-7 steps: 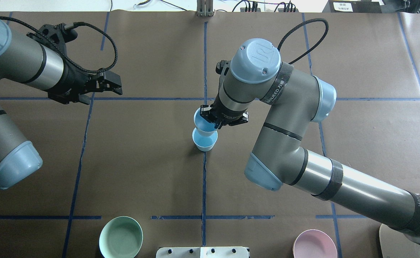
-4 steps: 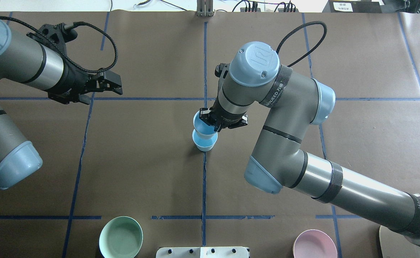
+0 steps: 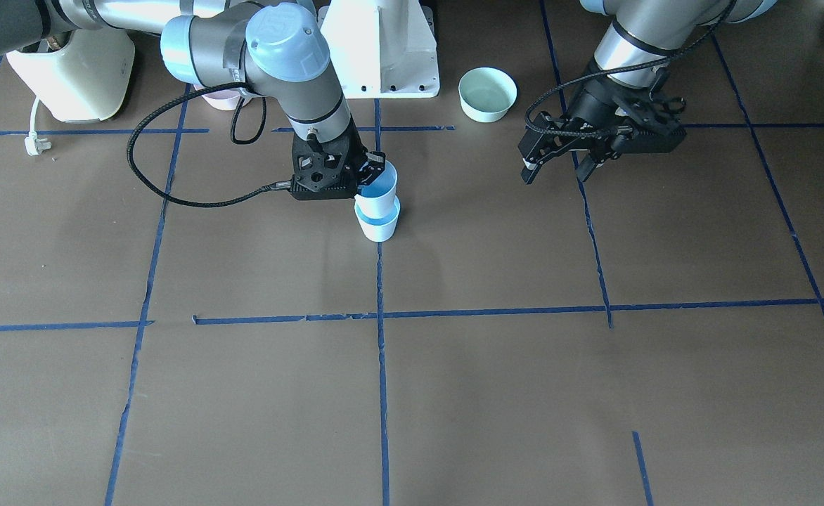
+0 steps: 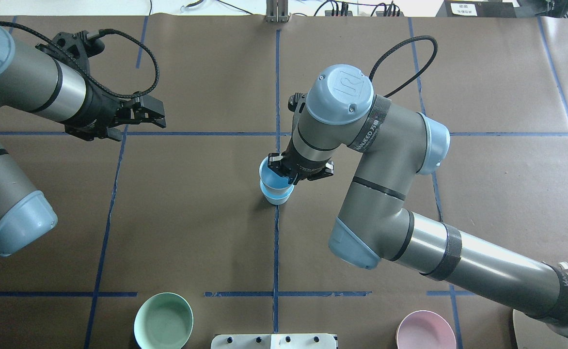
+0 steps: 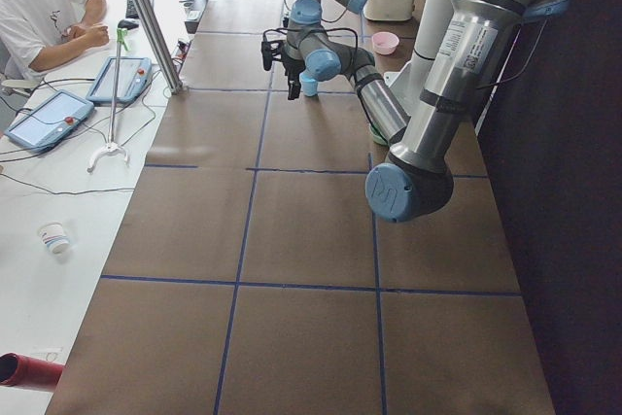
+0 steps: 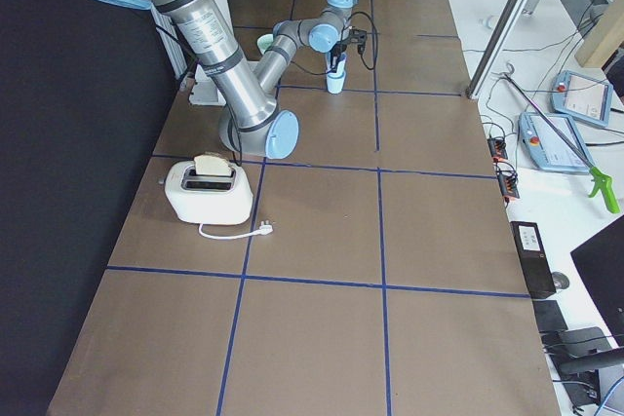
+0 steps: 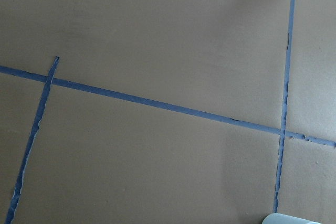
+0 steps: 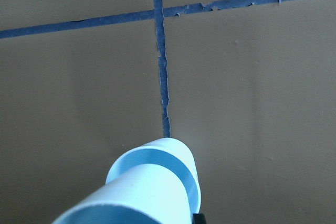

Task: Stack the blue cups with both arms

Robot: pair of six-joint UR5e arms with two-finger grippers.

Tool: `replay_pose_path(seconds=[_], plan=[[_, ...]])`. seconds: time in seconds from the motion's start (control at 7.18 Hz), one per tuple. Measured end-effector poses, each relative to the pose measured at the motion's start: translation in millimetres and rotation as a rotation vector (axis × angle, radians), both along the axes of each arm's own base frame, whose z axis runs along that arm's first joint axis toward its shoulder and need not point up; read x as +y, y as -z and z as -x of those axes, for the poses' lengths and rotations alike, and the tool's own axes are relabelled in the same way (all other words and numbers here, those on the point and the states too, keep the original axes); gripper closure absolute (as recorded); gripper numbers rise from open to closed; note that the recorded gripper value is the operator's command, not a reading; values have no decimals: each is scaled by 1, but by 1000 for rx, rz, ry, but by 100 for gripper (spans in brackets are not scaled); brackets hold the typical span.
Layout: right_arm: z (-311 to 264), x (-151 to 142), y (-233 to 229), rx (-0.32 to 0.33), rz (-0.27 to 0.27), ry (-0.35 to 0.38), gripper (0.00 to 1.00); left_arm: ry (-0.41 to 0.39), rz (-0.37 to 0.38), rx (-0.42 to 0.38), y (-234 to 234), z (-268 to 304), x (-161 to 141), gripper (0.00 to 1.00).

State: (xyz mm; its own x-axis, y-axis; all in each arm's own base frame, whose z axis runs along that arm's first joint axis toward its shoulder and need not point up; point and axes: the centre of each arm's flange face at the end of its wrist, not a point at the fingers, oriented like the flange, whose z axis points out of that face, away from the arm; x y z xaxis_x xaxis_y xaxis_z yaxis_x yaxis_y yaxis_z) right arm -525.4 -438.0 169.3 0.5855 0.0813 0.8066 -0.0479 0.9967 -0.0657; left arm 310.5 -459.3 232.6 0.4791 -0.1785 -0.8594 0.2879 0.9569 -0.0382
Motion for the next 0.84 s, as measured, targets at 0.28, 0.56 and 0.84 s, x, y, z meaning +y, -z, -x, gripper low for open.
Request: replay_pose_path(seconds=[0.28,0.56,0.84], plan=[[-1,0,1,0,-4,-4,0,2,1,-1,0,0,0,0],[-42,4,-1,-26,-23,-30,0,-17,-9,-23,-13,1,1,0],[-147,-17,-46,-24,-43,-72,0,-87,-83,-105,-56,24,-3,0]])
